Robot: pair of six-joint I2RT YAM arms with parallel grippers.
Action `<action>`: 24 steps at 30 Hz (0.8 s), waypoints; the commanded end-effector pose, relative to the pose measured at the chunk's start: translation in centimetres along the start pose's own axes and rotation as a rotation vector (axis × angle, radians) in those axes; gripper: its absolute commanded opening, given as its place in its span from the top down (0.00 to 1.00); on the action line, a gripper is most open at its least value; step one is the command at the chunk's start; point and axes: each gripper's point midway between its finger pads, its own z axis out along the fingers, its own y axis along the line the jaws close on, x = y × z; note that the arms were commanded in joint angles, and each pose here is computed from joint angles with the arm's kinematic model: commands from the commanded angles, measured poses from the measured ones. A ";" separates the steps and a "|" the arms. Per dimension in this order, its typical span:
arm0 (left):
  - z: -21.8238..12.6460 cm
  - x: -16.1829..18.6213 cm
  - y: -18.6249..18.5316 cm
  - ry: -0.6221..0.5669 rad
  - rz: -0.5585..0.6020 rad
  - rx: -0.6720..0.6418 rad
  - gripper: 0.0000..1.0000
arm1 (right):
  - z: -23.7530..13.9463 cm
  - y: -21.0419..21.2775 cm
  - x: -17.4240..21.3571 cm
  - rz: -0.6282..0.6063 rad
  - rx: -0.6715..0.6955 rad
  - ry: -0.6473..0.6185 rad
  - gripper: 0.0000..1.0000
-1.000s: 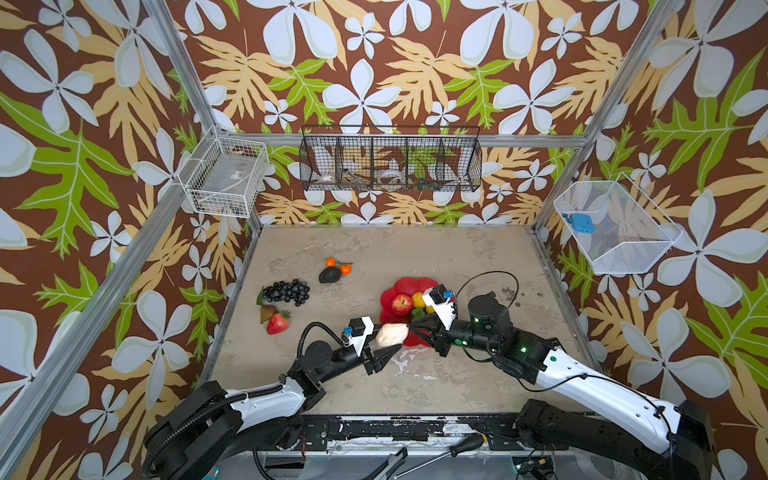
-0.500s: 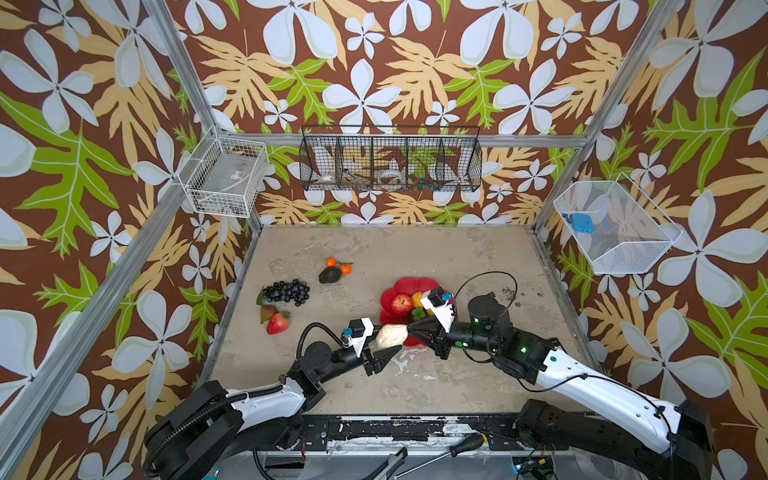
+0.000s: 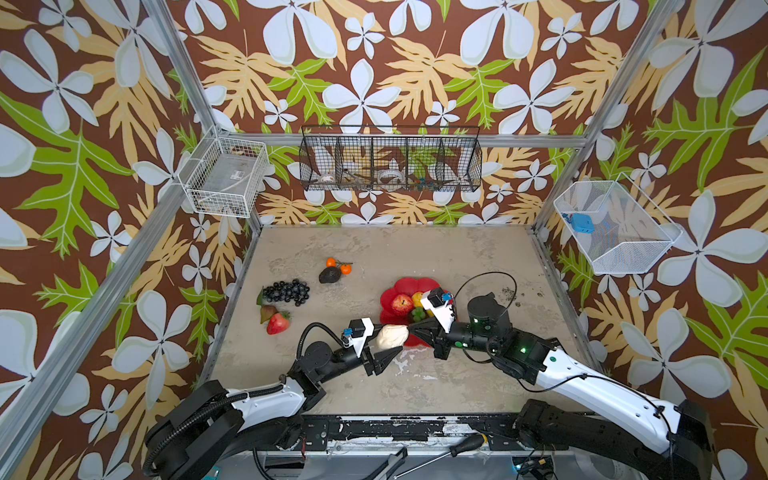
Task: Place and organize the fake fruits in the fruit bowl
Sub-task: 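Grasp the pear stem with the right gripper while the left gripper holds it, then carry the pear over the plate with the right gripper while the left gripper withdraws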
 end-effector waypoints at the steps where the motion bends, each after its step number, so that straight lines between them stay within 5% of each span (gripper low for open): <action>1: 0.2 -0.7 0.2 -0.019 -0.011 -0.009 0.22 | 0.1 -1.2 -0.2 0.003 0.067 0.002 1.00; 6: 0.7 0.0 2.3 0.045 -0.055 -0.126 0.01 | 0.2 -3.9 0.3 0.027 0.218 0.034 1.00; 15: -2.1 -1.6 6.4 -0.043 -0.034 -0.409 0.00 | 1.1 -8.7 2.3 0.039 0.458 0.131 1.00; 24: -4.6 -2.5 8.5 -0.110 -0.021 -0.572 0.00 | 3.9 -9.9 4.3 0.061 0.454 0.201 1.00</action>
